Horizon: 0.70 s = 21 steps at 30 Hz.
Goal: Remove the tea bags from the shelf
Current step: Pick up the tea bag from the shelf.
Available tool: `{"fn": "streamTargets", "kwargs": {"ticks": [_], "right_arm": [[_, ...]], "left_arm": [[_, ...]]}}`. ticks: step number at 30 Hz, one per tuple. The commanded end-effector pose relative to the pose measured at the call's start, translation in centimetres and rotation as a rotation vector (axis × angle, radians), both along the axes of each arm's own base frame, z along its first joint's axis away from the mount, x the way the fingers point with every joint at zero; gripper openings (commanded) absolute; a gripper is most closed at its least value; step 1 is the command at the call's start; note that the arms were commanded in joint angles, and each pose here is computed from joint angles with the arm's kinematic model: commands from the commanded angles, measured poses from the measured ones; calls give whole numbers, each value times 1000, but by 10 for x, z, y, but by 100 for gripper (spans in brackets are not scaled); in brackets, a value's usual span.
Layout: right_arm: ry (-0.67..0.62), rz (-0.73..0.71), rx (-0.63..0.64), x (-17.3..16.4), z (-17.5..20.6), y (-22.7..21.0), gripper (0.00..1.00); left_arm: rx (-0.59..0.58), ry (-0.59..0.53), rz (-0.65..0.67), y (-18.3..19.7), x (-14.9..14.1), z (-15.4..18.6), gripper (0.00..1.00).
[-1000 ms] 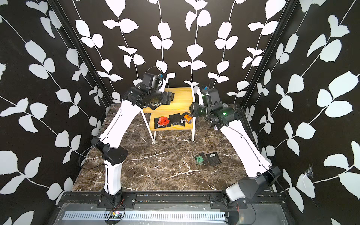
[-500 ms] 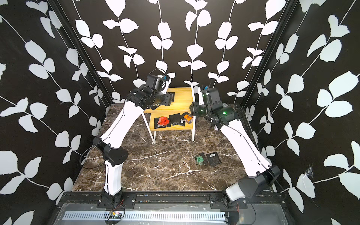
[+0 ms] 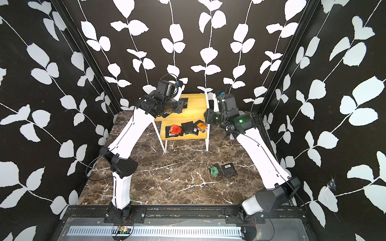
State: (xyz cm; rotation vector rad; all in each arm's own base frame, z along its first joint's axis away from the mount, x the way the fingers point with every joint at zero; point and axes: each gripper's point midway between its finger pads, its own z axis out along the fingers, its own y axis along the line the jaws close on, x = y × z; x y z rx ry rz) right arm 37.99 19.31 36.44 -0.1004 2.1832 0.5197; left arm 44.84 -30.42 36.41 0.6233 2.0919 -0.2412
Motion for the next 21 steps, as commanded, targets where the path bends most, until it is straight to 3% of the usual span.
{"fn": "streamTargets", "kwargs": {"ticks": [1,4,14,21], "right_arm": [[-11,0,23,2,0,1,46],[-10,0,29,1,-1,1,46],[-11,-1,32,0,-1,1,46],[-11,-2,29,0,-3,0,46]], "left_arm": [[27,76,-35,-3,-12,-19,27],[15,60,-40,-4,-11,-12,17],[-12,11,-48,-6,-10,6,1],[-37,-26,-43,-5,-9,22,0]]}}
